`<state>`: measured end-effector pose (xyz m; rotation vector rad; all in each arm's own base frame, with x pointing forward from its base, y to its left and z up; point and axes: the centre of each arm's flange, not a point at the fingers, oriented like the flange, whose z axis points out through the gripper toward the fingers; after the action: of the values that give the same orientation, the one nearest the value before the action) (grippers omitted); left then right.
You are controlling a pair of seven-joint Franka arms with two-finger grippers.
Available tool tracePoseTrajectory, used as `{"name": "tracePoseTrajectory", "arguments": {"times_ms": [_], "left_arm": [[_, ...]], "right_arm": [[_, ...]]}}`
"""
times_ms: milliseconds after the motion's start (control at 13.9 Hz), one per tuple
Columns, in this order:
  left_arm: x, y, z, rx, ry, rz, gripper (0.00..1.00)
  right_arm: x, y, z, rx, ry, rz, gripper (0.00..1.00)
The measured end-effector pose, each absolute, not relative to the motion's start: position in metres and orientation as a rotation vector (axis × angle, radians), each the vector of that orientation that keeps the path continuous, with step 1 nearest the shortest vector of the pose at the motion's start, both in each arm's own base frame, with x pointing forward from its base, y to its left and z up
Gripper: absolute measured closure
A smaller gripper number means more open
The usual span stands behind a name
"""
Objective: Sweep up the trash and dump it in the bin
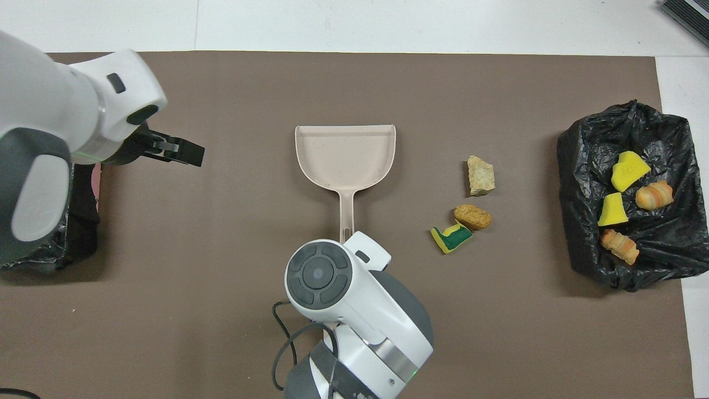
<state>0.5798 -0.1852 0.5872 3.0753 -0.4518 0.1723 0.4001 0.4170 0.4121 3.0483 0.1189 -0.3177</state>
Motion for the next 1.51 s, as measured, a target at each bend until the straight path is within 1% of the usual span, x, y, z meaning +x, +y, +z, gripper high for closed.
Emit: {"name": "tracePoseTrajectory", "arguments": {"times_ms": [144, 288, 504, 648, 720, 864, 1080, 1224, 1296, 1368, 1512], "left_arm": [[0.579, -0.223, 0.571, 3.069, -0.413, 0.183, 0.00], [0.572, -0.272, 0.547, 3.069, -0.367, 0.188, 0.00], [0.552, -0.330, 0.497, 3.053, -0.304, 0.162, 0.00], [0.535, -0.364, 0.459, 3.065, -0.288, 0.174, 0.00], [0.526, -0.378, 0.440, 3.067, -0.284, 0.176, 0.00], [0.517, -0.396, 0.415, 3.055, -0.266, 0.179, 0.00], [0.516, -0.409, 0.398, 3.029, -0.258, 0.193, 0.00], [0.515, -0.410, 0.391, 3.028, -0.256, 0.184, 0.00], [0.514, -0.410, 0.385, 3.024, -0.249, 0.183, 0.00], [0.514, -0.411, 0.379, 3.019, -0.244, 0.185, 0.00], [0.515, -0.412, 0.371, 3.016, -0.241, 0.180, 0.00]], "right_arm": [[0.368, 0.422, 0.407, 3.052, 0.095, -0.345, 0.00], [0.332, 0.424, 0.397, 3.083, 0.091, -0.361, 0.00], [0.284, 0.418, 0.382, 3.118, 0.076, -0.385, 0.00], [0.260, 0.421, 0.376, 3.111, 0.063, -0.376, 0.00], [0.253, 0.422, 0.372, 3.112, 0.061, -0.367, 0.00], [0.252, 0.420, 0.364, 3.115, 0.053, -0.360, 0.01], [0.253, 0.422, 0.348, 3.130, 0.018, -0.344, 0.04], [0.254, 0.426, 0.337, 3.138, 0.001, -0.338, 0.15], [0.255, 0.428, 0.333, 3.139, -0.001, -0.338, 0.17], [0.255, 0.428, 0.330, 3.136, -0.002, -0.342, 0.28], [0.255, 0.428, 0.327, 3.131, -0.003, -0.349, 0.34]]}}
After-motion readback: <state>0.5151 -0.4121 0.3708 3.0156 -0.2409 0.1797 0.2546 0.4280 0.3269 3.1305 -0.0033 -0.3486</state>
